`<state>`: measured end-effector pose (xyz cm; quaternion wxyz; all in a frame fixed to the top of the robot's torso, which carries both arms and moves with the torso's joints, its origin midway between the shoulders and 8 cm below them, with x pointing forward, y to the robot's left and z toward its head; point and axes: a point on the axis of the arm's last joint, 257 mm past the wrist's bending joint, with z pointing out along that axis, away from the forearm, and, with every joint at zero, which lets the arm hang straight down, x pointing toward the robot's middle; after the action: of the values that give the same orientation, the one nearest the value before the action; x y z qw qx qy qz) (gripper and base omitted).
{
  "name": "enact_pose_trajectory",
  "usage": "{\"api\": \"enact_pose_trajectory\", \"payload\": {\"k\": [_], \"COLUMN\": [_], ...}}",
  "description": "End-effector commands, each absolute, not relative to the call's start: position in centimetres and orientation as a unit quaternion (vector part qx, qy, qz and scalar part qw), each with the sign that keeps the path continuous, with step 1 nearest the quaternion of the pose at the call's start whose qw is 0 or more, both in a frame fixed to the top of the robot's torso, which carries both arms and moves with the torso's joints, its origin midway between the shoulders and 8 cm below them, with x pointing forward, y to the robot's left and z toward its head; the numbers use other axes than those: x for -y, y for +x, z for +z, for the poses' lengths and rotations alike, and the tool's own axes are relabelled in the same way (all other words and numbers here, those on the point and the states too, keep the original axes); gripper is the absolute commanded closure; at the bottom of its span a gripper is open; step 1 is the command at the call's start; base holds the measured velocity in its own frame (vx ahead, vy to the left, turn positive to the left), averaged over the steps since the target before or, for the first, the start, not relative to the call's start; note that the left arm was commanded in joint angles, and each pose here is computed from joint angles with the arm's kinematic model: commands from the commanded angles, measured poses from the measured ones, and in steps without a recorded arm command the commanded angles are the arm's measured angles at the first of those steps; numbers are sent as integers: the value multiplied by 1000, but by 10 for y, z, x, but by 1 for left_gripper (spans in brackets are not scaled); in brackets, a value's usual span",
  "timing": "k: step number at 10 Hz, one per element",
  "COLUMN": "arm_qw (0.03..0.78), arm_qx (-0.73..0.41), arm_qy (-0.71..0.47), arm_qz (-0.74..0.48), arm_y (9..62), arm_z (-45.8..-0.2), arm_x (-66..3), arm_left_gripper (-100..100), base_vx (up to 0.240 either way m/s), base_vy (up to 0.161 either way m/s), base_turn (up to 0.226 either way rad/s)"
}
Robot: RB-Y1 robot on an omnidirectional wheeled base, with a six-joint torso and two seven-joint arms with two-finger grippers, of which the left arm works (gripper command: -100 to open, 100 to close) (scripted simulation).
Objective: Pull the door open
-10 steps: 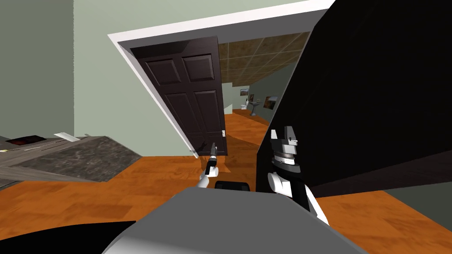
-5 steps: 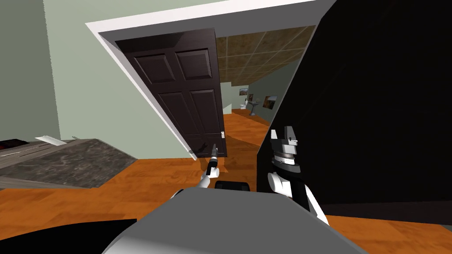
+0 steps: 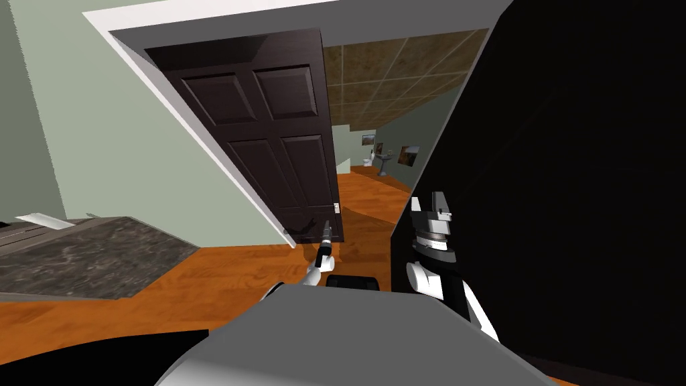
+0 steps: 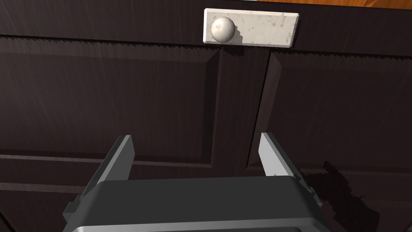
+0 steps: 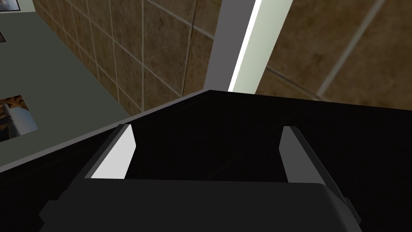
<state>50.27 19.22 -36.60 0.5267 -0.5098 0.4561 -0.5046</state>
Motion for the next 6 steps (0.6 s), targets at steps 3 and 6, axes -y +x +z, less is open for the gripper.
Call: {"api": "enact_pose_trajectory", "payload": {"k": [3, 6], "arm_qw": [524, 521], "arm_qx": [-468, -476], "arm_qy": [-515, -518], "arm_qz": [-492, -484], "arm_y": [501, 498], "arm_z": [-379, -388], "arm_x": [-187, -181], "arm_left_gripper": [-100, -100], "base_vx": [113, 131], "base_vy": [2, -18], "base_turn": [-25, -17]}}
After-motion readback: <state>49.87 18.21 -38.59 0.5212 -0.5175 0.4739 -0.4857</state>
